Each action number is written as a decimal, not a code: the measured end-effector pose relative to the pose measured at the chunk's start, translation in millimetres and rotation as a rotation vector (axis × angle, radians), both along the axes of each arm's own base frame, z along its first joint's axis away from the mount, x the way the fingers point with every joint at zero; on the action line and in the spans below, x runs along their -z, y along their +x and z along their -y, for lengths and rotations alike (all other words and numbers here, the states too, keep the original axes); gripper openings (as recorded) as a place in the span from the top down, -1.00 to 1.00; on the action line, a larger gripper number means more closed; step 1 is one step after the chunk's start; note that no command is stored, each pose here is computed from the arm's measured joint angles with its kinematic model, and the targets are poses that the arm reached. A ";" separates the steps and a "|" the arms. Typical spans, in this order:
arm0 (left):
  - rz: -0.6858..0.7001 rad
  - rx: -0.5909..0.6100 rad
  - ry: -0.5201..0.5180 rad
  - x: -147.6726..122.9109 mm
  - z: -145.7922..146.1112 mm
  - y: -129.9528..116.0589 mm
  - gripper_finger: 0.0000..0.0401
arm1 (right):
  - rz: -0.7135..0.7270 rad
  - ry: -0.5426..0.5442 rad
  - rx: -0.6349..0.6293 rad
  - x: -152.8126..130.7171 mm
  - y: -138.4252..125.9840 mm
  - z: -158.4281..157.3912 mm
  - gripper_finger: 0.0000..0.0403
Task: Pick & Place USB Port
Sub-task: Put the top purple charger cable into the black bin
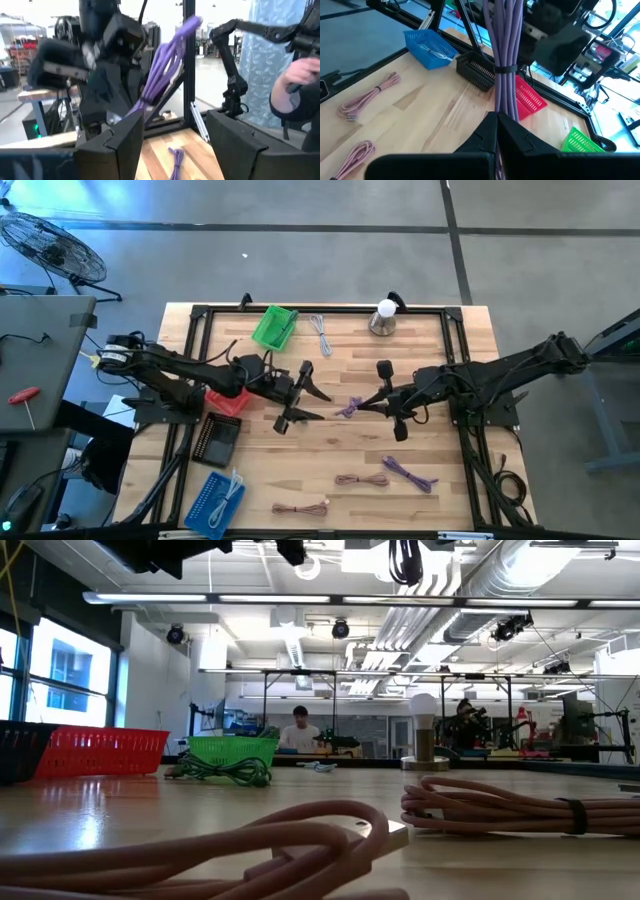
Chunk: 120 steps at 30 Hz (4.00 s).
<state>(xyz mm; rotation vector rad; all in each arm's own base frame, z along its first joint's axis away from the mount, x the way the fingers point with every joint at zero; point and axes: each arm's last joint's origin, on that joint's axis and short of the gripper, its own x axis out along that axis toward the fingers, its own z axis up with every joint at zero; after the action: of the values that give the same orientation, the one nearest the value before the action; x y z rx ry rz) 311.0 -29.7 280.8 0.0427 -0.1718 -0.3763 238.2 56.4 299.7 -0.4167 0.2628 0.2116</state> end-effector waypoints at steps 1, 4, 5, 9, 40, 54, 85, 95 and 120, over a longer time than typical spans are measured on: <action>-0.014 -0.001 0.001 1.8 0.0 1.9 -0.04 | 0.000 0.000 0.000 0.0 0.0 0.0 1.00; -0.021 -0.003 0.002 4.5 0.7 13.5 -0.04 | 0.006 0.001 0.000 -0.5 0.2 0.0 1.00; -0.026 0.002 0.006 5.3 1.1 16.8 -0.04 | 0.005 0.001 0.000 -0.5 0.1 0.0 1.00; -0.015 0.007 0.007 1.5 2.0 28.4 -0.04 | 0.005 0.005 0.001 -0.5 0.1 0.0 1.00; -0.041 -0.046 0.067 -11.6 3.0 63.2 0.70 | -0.038 0.025 0.011 3.1 -1.0 0.3 1.00; -0.223 -0.338 0.078 -15.5 -2.9 51.7 0.92 | 0.042 0.060 0.150 -13.0 -19.6 -7.8 0.61; -1.157 -1.193 -0.454 -14.9 97.4 -153.3 0.93 | 0.005 0.097 0.217 -17.9 -41.9 -6.1 0.44; -1.148 -1.297 -0.534 9.0 137.4 -174.9 0.93 | 0.003 0.096 0.210 -17.7 -41.9 -6.3 0.44; -1.261 -1.307 -0.649 86.1 134.5 -184.7 0.92 | 0.012 0.137 0.194 -19.1 -41.4 -7.2 0.44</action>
<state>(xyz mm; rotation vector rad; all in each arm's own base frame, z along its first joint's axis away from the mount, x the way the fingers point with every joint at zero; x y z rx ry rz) 126.3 -164.2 194.7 -0.6897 0.9688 0.9987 196.7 63.6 318.8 -0.2550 0.2731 0.0365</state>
